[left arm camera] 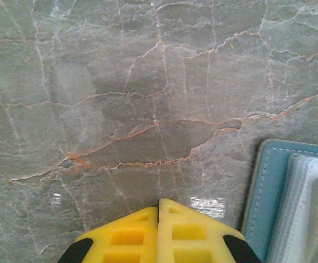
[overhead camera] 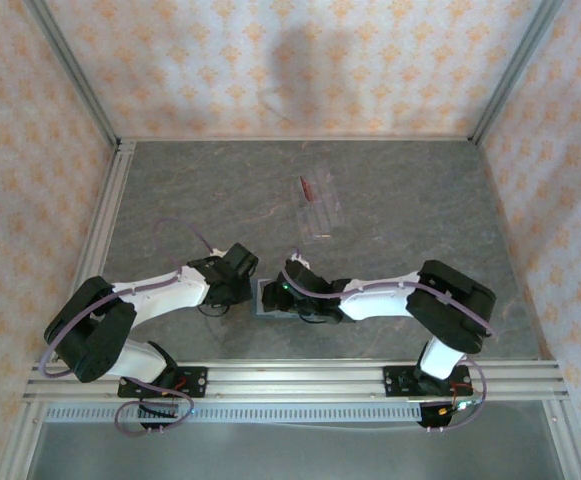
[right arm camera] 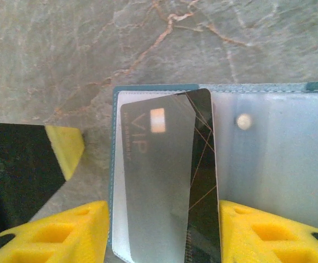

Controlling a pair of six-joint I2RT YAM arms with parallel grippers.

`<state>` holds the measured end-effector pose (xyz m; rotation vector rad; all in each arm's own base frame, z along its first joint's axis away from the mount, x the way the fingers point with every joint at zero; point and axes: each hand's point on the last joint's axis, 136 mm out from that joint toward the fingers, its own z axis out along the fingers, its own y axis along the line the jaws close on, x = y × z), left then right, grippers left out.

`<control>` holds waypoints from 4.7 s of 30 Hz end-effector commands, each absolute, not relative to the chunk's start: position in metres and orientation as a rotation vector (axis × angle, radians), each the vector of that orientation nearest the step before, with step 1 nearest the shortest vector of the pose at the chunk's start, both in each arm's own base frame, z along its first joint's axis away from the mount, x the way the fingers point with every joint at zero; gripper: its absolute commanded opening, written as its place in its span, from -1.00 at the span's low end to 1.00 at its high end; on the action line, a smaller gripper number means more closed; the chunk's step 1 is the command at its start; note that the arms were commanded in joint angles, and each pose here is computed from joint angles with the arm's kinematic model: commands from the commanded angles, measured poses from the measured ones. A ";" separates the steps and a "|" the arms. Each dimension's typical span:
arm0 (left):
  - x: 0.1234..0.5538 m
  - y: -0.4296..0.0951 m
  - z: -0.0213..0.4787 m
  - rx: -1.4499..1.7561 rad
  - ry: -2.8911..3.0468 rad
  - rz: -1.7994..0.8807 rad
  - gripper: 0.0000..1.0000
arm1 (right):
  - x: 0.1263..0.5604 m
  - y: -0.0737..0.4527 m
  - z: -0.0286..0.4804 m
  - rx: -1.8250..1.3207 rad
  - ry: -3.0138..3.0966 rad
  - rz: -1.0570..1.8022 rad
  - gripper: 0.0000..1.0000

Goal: Put the credit cards into the card holder

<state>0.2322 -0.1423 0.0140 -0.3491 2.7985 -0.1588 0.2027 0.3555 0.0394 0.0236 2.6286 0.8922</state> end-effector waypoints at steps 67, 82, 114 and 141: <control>0.232 -0.189 0.041 -0.235 2.774 -0.472 -0.98 | 0.216 0.303 0.079 -0.155 2.614 0.728 0.04; 0.227 -0.179 0.026 -0.242 2.806 -0.391 -0.98 | 0.220 0.288 0.048 -0.132 2.697 0.654 -0.05; 0.219 -0.179 0.000 -0.246 2.852 -0.384 -0.98 | 0.221 0.337 0.072 -0.220 2.651 0.939 -0.46; 0.208 -0.166 0.021 -0.354 2.768 -0.325 -0.93 | 0.222 0.376 0.051 -0.244 2.664 1.044 0.03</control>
